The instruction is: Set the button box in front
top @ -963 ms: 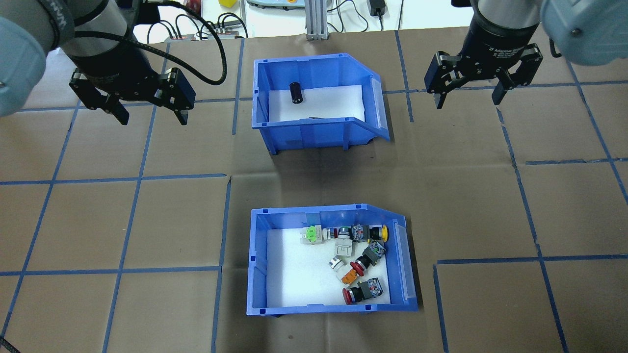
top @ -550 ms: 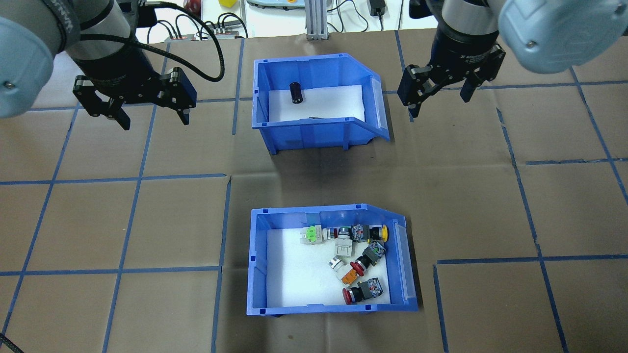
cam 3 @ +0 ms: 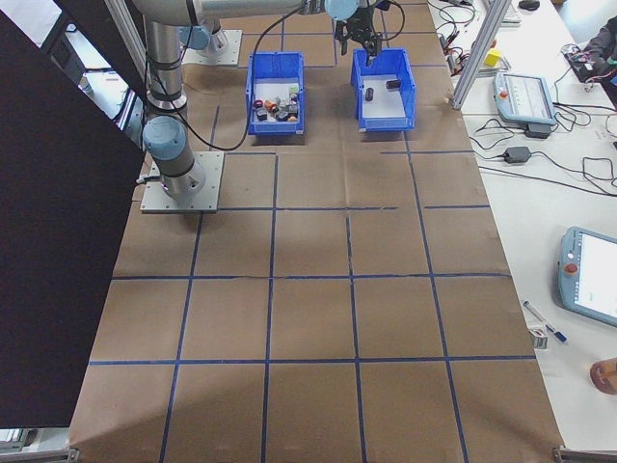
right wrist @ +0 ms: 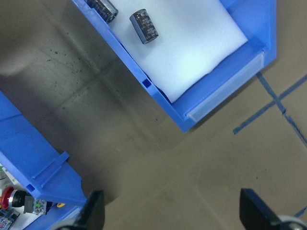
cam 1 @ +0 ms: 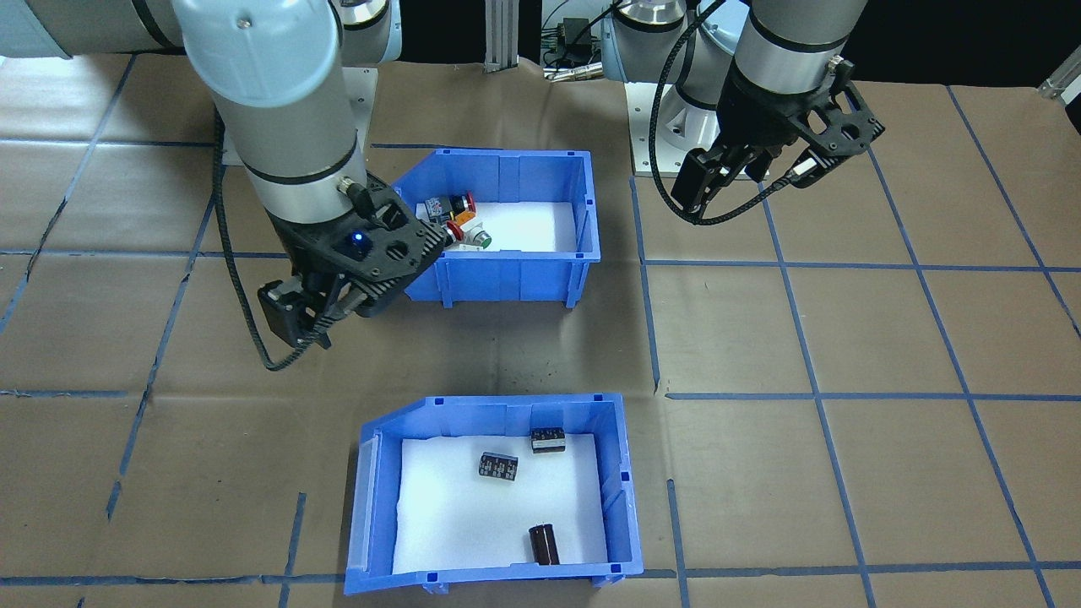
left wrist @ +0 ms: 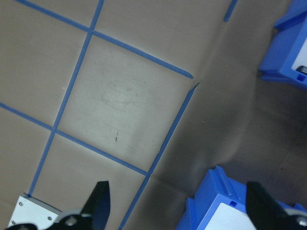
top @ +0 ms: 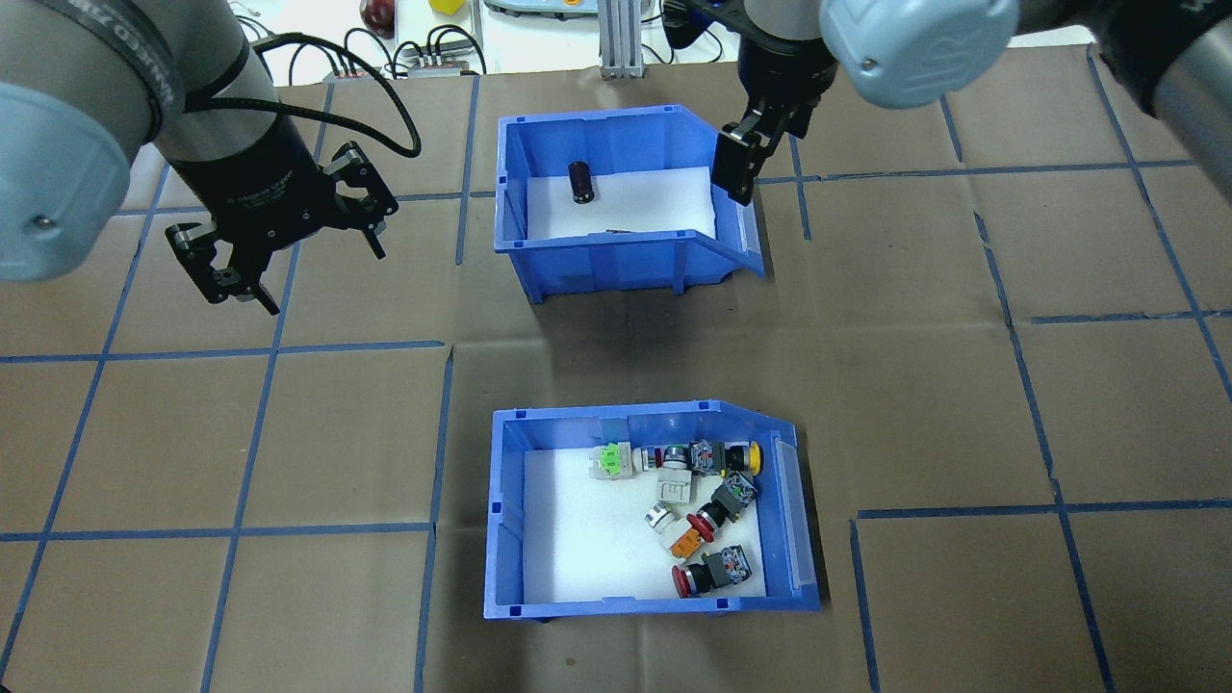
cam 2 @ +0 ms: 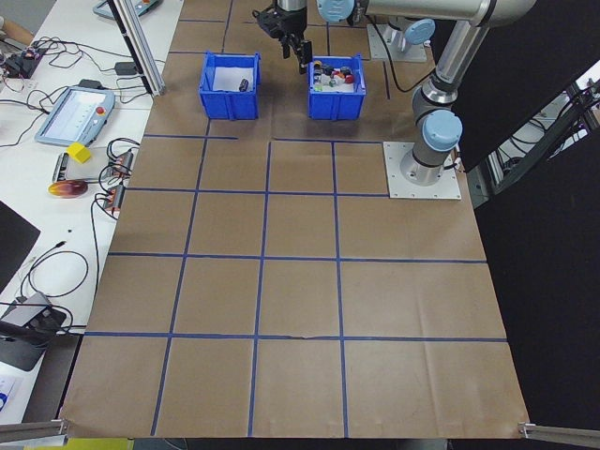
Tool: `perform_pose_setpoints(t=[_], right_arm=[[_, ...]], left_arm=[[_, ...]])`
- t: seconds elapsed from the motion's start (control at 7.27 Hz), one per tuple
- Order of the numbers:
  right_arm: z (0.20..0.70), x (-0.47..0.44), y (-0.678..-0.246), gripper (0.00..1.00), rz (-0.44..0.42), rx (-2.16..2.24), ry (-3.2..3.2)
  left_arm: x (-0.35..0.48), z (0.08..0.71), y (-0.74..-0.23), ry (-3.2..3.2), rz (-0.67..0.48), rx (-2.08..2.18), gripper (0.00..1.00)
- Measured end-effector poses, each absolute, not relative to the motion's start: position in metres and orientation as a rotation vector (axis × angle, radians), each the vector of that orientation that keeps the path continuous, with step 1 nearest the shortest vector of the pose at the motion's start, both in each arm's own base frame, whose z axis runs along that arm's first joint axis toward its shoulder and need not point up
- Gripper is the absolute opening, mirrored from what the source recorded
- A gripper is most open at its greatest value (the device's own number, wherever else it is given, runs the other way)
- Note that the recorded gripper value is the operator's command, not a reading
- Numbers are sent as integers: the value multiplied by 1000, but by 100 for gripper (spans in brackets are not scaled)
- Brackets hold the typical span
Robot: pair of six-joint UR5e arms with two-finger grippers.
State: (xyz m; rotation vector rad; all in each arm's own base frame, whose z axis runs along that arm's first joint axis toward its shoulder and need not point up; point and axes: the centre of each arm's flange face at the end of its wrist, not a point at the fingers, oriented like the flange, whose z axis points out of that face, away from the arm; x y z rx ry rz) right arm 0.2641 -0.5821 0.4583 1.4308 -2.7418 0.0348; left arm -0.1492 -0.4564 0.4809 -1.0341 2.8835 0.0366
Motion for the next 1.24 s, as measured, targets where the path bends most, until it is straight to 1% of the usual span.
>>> perform_pose_setpoints(t=[0.28, 0.55, 0.69, 0.83, 0.96, 1.1, 1.24], right_arm=[[441, 312, -607, 100, 39, 1632, -2630], [410, 359, -618, 100, 4, 1834, -2507], [394, 384, -621, 100, -7, 1932, -2431], [376, 402, -625, 100, -18, 2001, -2372], [360, 412, -626, 100, -44, 2040, -2344], [345, 417, -624, 100, -78, 2061, -2333], [328, 420, -623, 100, -114, 2074, -2329]], left_arm=[[-175, 466, -430, 2761, 55, -1287, 99], [-210, 447, -407, 2650, 74, -1445, 99], [-230, 432, -395, 2596, 71, -1516, 99], [-249, 417, -386, 2564, 44, -1581, 99], [-265, 405, -375, 2557, 34, -1633, 99], [-277, 393, -362, 2561, 97, -1679, 99], [-286, 379, -349, 2568, 219, -1713, 99]])
